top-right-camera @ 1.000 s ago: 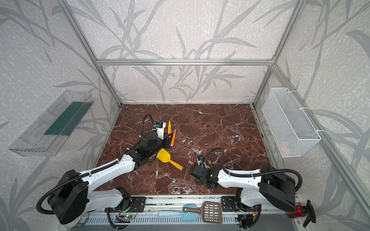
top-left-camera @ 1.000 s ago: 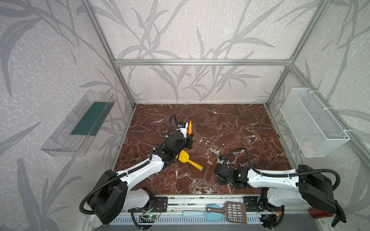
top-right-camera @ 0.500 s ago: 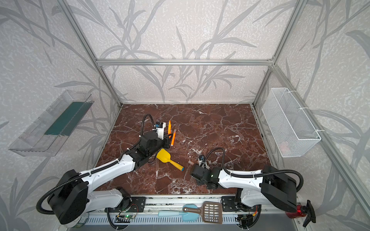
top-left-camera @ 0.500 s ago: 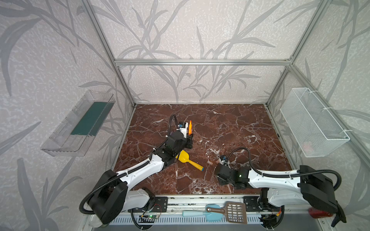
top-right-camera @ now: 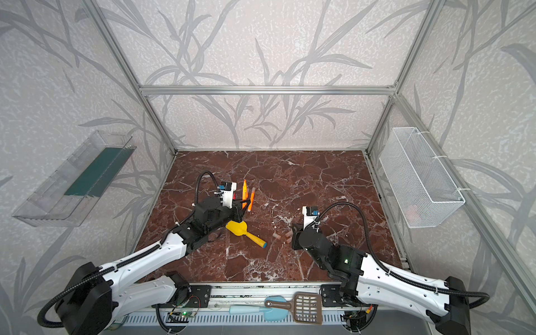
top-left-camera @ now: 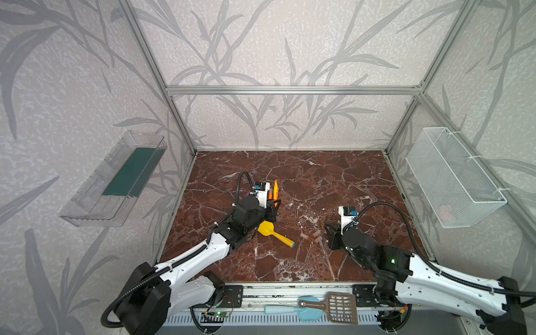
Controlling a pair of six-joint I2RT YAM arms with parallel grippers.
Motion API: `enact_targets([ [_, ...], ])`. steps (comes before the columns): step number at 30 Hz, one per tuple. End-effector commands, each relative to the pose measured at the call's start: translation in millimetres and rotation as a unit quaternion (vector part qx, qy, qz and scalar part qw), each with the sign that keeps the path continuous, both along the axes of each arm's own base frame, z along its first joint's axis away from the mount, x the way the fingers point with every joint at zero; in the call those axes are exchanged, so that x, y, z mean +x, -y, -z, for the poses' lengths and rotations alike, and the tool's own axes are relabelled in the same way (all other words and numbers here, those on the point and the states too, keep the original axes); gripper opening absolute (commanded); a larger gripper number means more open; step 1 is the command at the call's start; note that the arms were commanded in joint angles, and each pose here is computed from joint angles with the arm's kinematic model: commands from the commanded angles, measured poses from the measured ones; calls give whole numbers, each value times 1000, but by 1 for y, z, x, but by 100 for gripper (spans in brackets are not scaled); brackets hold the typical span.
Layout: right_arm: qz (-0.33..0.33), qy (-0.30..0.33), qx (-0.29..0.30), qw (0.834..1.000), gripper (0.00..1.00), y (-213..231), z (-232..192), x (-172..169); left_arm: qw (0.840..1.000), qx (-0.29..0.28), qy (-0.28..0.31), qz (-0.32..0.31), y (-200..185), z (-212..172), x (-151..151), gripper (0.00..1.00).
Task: Insert the pens into the pen caps
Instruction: 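Close the right gripper on the pink cap and lift it, then carry the cap with the right gripper over the upright highlighter tip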
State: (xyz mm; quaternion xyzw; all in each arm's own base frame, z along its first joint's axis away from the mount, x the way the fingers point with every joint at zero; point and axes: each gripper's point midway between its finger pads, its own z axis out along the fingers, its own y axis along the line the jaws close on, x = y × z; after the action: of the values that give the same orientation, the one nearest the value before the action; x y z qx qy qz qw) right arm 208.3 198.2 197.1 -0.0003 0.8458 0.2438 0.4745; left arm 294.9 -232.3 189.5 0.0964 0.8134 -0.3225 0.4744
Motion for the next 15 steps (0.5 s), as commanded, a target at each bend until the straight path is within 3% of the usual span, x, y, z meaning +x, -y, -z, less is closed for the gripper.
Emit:
enact_targets([
  [1, 4, 54, 42, 998, 0, -9, -51, 28, 997, -30, 19, 61, 22, -17, -9, 0],
  [7, -31, 39, 90, 995, 0, -38, -70, 57, 993, -49, 26, 107, 38, -20, -18, 0],
  [15, -99, 85, 121, 984, 0, -85, -89, 72, 988, -63, 24, 139, 50, -23, -26, 0],
])
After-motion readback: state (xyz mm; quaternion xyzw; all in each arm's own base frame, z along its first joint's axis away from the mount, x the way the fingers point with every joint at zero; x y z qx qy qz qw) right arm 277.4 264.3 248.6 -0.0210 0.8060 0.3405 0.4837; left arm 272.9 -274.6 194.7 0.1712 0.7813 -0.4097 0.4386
